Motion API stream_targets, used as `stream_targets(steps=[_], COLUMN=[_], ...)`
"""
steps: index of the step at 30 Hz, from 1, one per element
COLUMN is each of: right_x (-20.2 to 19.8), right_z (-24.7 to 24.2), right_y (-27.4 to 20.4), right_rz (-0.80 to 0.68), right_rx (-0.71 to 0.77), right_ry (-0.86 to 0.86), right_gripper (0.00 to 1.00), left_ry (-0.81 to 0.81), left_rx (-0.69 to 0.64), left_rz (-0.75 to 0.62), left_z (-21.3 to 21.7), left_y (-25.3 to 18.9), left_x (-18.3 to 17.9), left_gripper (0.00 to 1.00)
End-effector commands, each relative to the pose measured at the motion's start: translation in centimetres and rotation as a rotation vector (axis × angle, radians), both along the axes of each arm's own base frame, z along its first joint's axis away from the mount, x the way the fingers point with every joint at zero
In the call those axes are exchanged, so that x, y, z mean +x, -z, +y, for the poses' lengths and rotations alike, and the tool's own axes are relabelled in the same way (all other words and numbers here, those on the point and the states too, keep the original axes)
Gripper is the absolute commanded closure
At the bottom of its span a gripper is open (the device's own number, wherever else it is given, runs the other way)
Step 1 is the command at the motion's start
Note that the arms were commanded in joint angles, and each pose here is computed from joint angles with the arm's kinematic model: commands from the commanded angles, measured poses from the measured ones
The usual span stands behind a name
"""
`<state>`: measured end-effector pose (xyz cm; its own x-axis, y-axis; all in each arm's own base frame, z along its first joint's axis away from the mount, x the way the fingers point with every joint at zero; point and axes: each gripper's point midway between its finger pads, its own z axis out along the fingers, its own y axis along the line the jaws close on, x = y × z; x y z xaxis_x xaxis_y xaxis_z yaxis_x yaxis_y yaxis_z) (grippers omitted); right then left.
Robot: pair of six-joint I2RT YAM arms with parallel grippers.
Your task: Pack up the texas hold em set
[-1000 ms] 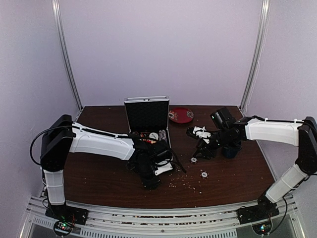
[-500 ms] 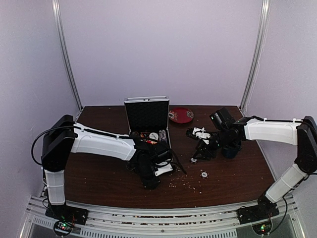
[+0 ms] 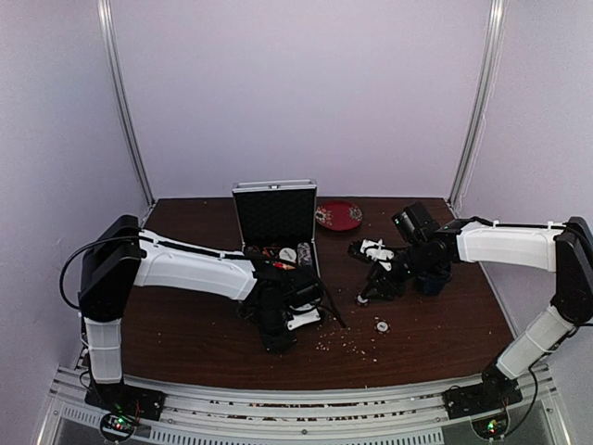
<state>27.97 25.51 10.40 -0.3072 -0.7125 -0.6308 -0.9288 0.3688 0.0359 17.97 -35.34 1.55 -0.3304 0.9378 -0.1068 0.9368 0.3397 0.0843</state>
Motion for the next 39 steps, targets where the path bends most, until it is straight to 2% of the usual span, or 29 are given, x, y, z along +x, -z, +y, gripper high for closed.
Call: stream_targets(steps=[1, 3, 10, 15, 25, 28, 31, 34, 39], right_x=[0.2, 0.2, 0.1, 0.0, -0.1, -0.1, -0.1, -0.1, -0.1], right_z=[0.2, 0.3, 0.3, 0.4, 0.4, 0.5, 0.4, 0.4, 0.5], right_y=[-0.3, -0.4, -0.3, -0.2, -0.1, -0.2, -0.2, -0.3, -0.3], right_rz=[0.0, 0.001, 0.006, 0.015, 0.025, 0.024, 0.023, 0.021, 0.022], right_rx=[0.011, 0.012, 0.012, 0.012, 0.012, 0.013, 0.014, 0.016, 0.016], right_ry=[-0.013, -0.013, -0.017, -0.023, -0.03, -0.03, -0.031, -0.029, -0.03], right_gripper=[0.45, 0.45, 0.45, 0.45, 0.45, 0.45, 0.45, 0.45, 0.45], left_ry=[0.009, 0.01, 0.011, 0.014, 0.024, 0.027, 0.02, -0.023, -0.169], left_rx=[0.061, 0.064, 0.086, 0.117, 0.076, 0.054, -0.01, -0.101, -0.19], left_rz=[-0.003, -0.007, -0.004, 0.002, 0.027, 0.015, -0.046, -0.179, -0.353], left_z=[0.8, 0.8, 1.3, 2.0, 0.9, 0.3, -0.8, -1.8, -0.4], left_y=[0.8, 0.8, 0.9, 1.1, 1.3, 0.6, -2.2, -7.0, -12.1], left_x=[-0.1, -0.1, -0.2, -0.4, -0.7, -0.4, 0.6, 3.0, 7.6], left_gripper=[0.51, 0.48, 0.52, 0.5, 0.55, 0.62, 0.66, 0.66, 0.65])
